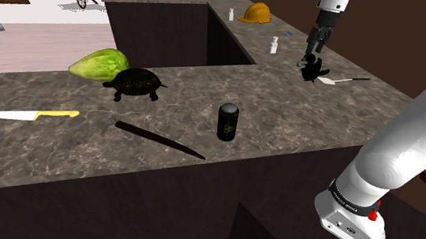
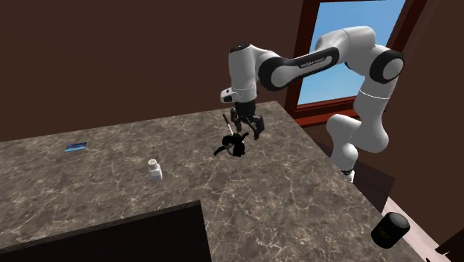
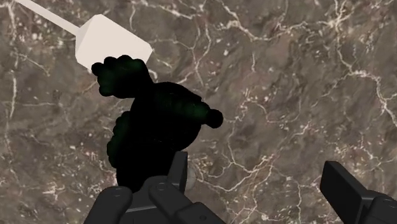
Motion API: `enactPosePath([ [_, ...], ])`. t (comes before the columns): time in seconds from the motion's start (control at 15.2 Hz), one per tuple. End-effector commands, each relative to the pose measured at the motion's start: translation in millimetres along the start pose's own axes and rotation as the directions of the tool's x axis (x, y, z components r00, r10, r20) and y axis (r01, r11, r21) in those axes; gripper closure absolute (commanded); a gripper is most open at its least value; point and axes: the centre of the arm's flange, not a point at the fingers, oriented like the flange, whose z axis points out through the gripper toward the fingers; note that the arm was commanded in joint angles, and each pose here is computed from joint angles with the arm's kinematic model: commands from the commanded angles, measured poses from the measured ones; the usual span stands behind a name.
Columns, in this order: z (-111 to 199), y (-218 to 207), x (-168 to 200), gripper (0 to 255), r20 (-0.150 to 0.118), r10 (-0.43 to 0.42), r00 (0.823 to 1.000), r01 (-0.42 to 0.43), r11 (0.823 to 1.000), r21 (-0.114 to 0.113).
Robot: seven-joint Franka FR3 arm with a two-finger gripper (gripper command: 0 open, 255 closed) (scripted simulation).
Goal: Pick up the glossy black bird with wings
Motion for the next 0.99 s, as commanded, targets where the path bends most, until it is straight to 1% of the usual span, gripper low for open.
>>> enactPosePath([
  [0.0, 5, 26, 9, 0, 0.010, -0.007, 1.000, 0.007, 1.000, 0.013],
  [0.26, 13, 80, 29, 0, 0.030, -0.015, 0.999, 0.014, 0.999, 0.040],
  [0.33, 13, 82, 29, 0, 0.031, -0.015, 0.999, 0.014, 0.999, 0.041],
  [0.79, 52, 87, 30, 0, 0.031, -0.015, 0.999, 0.014, 0.999, 0.041],
  [0.92, 52, 87, 30, 0, 0.031, -0.015, 0.999, 0.014, 0.999, 0.041],
])
